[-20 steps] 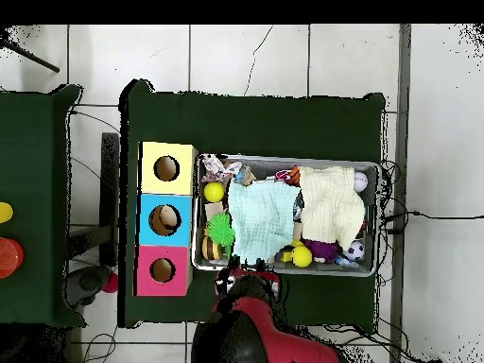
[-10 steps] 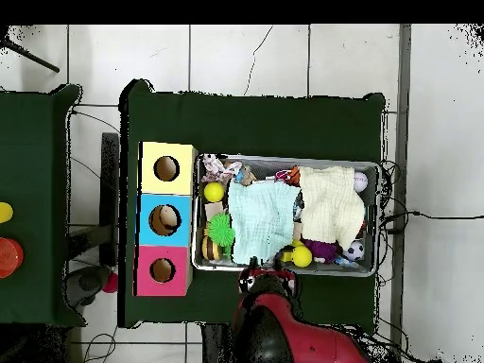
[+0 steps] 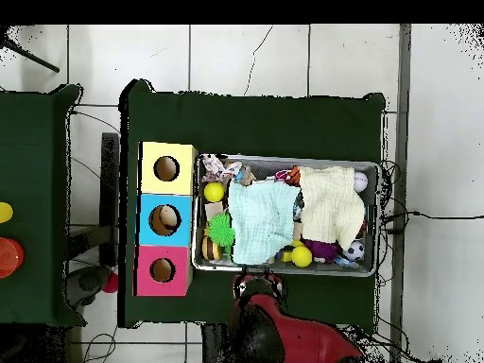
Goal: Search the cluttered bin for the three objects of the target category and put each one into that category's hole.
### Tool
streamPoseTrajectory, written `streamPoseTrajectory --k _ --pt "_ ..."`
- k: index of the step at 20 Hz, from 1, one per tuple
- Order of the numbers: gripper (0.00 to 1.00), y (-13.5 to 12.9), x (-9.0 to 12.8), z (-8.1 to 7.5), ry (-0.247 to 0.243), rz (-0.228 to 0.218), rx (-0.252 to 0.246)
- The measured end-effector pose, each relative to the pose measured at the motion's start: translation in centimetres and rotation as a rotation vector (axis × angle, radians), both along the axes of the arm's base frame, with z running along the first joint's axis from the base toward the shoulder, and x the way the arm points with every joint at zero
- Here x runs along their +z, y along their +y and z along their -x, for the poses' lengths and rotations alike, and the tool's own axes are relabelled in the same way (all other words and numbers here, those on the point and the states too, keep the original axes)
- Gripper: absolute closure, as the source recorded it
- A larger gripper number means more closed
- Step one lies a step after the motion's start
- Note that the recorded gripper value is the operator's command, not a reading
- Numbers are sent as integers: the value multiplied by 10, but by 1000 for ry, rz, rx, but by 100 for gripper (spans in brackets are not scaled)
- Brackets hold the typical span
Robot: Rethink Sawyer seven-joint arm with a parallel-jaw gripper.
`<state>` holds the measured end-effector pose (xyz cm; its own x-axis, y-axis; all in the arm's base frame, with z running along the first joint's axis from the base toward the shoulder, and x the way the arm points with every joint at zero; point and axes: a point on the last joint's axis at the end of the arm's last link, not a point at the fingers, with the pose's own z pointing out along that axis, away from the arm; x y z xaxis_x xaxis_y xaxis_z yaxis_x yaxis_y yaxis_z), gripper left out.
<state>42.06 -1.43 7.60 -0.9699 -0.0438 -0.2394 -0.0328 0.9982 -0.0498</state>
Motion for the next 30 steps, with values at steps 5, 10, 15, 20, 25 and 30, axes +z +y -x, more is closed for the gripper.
streamPoseTrajectory --k 5,10,15,20,25,30 --pt "0 23 -32 14 -5 -14 36" --pt "0 28 -52 26 -1 -27 42" --pt "0 25 -66 35 12 -42 49" --pt "0 16 -70 36 6 -46 73" --pt "0 10 -70 38 -5 -47 112" --pt "0 10 -70 38 -9 -47 130"
